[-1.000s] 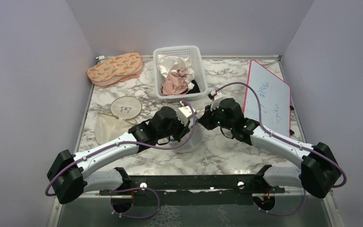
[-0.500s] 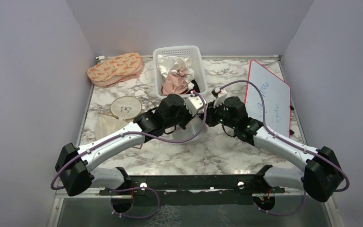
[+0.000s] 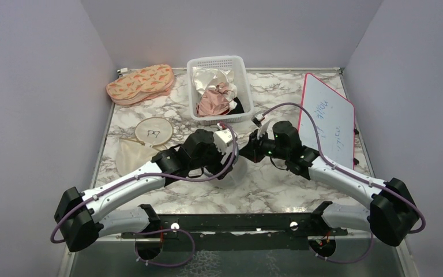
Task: Unzip the laundry bag and remove the bra
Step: Unzip the laundry bag at the center of the board.
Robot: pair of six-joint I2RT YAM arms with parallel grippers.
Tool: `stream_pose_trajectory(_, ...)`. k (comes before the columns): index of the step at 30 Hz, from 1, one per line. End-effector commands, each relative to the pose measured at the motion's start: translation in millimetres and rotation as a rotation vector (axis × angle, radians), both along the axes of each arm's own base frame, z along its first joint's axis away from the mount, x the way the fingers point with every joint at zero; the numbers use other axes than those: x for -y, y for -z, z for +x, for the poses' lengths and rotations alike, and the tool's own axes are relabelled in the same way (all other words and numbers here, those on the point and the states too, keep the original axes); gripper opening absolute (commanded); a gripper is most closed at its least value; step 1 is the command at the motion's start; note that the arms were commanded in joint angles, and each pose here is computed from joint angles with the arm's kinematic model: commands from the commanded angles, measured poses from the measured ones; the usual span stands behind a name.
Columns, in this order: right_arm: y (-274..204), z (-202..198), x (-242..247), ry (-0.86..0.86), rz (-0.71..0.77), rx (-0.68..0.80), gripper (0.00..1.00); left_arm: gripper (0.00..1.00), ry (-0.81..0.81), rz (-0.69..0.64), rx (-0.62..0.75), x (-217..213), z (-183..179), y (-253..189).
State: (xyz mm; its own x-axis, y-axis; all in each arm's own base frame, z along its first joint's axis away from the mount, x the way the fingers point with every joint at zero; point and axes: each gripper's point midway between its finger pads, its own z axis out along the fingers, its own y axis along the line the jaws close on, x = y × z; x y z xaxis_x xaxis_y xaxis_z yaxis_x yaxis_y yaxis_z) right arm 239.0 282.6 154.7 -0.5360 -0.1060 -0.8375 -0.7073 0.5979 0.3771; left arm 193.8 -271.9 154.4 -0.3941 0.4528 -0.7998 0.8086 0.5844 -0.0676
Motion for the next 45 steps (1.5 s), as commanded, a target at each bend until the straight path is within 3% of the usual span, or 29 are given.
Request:
stream_pose_trajectory(1, -29.0, -11.4, -14.4, -0.121, 0.057, 0.041, 0.01, 0.70, -0.121, -0.181, -0.147, 7.6, -14.2, -26.8)
stream_pose_trajectory(5, -33.2, -13.4, -16.4, -0.138, 0.041, 0.002, 0.01, 0.71, -0.268, -0.215, -0.184, 5.4, -1.4, -35.7)
stream_pose_trajectory(15, -35.3, -24.9, -15.2, -0.161, 0.064, -0.026, 0.01, 0.66, -0.346, -0.214, -0.246, 23.2, 14.4, -33.5)
stream_pose_trajectory(24, -33.2, -25.7, -8.9, -0.144, 0.041, -0.015, 0.01, 0.24, -0.297, -0.190, -0.197, 23.9, 16.9, -42.8)
stream_pose_trajectory(31, -32.0, -17.3, -2.3, -0.069, 0.026, -0.017, 0.01, 0.02, -0.225, -0.132, -0.117, 17.8, 17.7, -55.0)
stream_pose_trajectory(45, -25.3, 16.5, 17.2, 0.140, -0.052, 0.008, 0.01, 0.00, 0.009, -0.098, 0.036, 27.1, 14.0, -84.8)
